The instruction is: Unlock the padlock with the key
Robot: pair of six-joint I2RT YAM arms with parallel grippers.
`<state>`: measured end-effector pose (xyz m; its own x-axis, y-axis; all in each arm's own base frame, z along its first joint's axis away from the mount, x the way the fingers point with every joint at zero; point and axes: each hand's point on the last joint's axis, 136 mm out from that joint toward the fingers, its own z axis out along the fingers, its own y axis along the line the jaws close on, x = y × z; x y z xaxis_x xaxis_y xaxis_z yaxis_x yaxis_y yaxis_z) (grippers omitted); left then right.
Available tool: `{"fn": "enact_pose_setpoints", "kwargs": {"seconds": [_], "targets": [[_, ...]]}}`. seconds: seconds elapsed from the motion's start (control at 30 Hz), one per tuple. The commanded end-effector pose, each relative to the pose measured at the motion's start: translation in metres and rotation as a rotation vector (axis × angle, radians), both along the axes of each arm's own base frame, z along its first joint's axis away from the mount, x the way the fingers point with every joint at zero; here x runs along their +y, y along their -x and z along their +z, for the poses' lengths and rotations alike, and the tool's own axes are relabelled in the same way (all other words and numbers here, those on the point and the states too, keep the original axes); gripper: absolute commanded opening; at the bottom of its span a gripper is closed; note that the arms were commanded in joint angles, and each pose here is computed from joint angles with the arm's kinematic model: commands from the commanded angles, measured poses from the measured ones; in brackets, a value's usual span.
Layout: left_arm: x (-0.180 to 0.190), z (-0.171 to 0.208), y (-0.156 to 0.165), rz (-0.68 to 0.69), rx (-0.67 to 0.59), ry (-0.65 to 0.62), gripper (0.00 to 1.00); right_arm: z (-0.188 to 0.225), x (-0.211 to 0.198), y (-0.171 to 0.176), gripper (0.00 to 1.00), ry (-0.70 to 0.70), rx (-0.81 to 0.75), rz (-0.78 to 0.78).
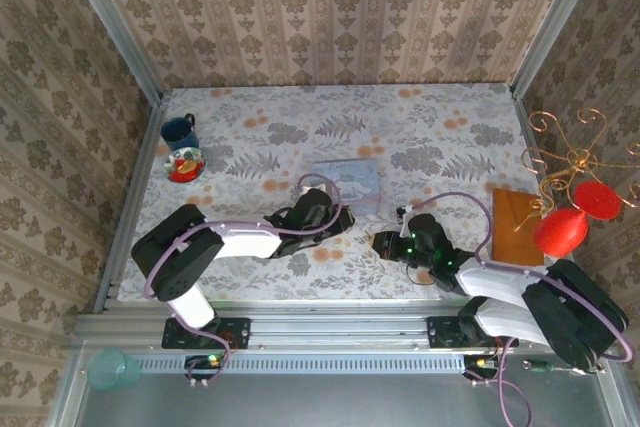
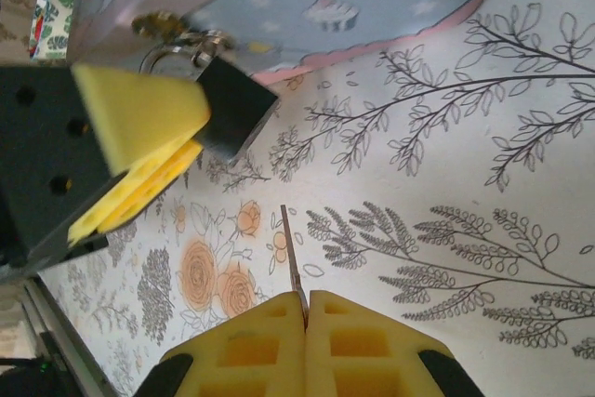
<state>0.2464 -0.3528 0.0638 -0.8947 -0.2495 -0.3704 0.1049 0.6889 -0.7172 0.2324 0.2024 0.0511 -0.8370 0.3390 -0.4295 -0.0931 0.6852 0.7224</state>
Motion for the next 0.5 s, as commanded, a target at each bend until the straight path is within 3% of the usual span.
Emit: {"fn": "enact_pose_setpoints", "kwargs": {"seconds": [0.0, 0.17, 0.47], "targets": [[-0.011, 0.037, -0.002, -0.01, -0.036, 0.167, 0.07, 0.026, 0.021, -0.009, 0.0, -0.152, -0.003, 0.046], [-0.007, 0.054, 0.003, -0.017, -0.059, 0.219, 0.05, 0.032, 0.034, -0.014, 0.0, -0.26, 0.03, 0.087], [0.003, 0.067, 0.005, -0.056, -0.089, 0.265, 0.02, 0.024, 0.035, -0.017, 0.0, -0.304, 0.074, 0.1]]}}
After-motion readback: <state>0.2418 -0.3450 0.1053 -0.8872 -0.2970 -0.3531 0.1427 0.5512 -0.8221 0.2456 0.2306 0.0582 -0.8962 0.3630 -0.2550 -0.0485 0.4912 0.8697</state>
